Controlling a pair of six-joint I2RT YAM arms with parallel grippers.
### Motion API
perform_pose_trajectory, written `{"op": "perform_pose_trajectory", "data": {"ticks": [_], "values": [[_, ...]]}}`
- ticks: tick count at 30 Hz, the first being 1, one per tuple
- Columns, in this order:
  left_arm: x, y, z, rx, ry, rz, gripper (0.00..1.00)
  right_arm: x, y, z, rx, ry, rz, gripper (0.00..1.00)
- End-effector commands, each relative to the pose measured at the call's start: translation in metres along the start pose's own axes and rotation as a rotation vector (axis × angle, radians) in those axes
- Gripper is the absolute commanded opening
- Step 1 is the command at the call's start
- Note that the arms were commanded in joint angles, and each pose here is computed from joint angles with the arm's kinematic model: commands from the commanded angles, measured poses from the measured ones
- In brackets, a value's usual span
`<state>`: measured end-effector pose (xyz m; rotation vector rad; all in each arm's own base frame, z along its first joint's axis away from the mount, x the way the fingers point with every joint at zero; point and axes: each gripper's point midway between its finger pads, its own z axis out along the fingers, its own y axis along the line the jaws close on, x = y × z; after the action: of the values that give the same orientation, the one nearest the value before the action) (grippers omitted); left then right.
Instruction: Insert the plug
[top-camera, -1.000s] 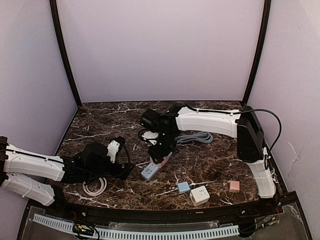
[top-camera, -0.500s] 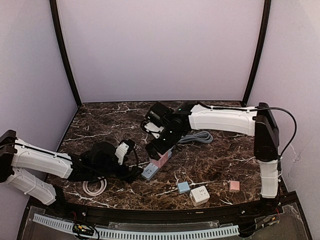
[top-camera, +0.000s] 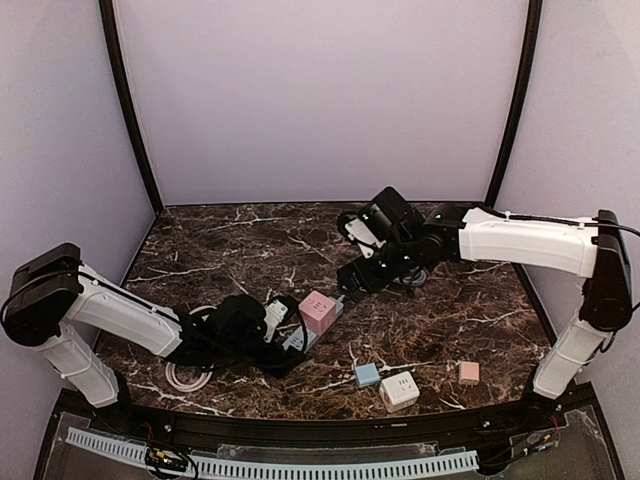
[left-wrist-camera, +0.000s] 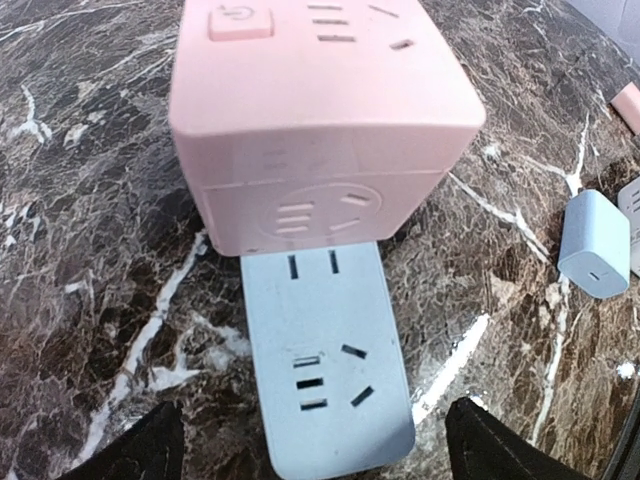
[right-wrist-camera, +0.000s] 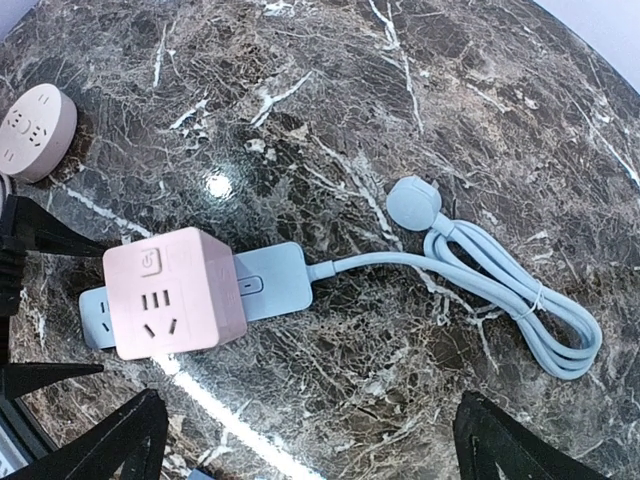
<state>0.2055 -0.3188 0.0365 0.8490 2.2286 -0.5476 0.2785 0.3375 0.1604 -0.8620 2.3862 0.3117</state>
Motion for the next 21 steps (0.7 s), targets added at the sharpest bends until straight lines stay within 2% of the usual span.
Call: {"op": "perform_pose_trajectory", "data": {"ticks": [1, 2, 7, 9, 14, 21], "values": [[-0.002, -0.001, 0.013, -0.023, 0.007, 0.002, 0.84, -0.007, -0.006, -0.007, 0.000, -0.072, 0.044, 0.99], [-0.005, -0.001, 0.015, -0.027, 0.001, 0.002, 0.81, -0.005, -0.008, -0.008, 0.002, -0.073, 0.047, 0.99], [-0.009, -0.003, 0.025, -0.042, -0.005, 0.011, 0.53, -0.003, -0.014, -0.013, 0.007, -0.087, 0.054, 0.99], [-0.013, -0.002, 0.028, -0.049, -0.009, 0.016, 0.48, -0.002, -0.017, -0.014, 0.009, -0.091, 0.058, 0.99], [-0.019, -0.001, 0.033, -0.070, -0.018, 0.027, 0.42, -0.005, -0.024, -0.021, 0.011, -0.126, 0.073, 0.99], [-0.032, 0.002, 0.041, -0.108, -0.033, 0.031, 0.40, -0.007, -0.050, -0.033, 0.053, -0.204, 0.145, 0.99]]}}
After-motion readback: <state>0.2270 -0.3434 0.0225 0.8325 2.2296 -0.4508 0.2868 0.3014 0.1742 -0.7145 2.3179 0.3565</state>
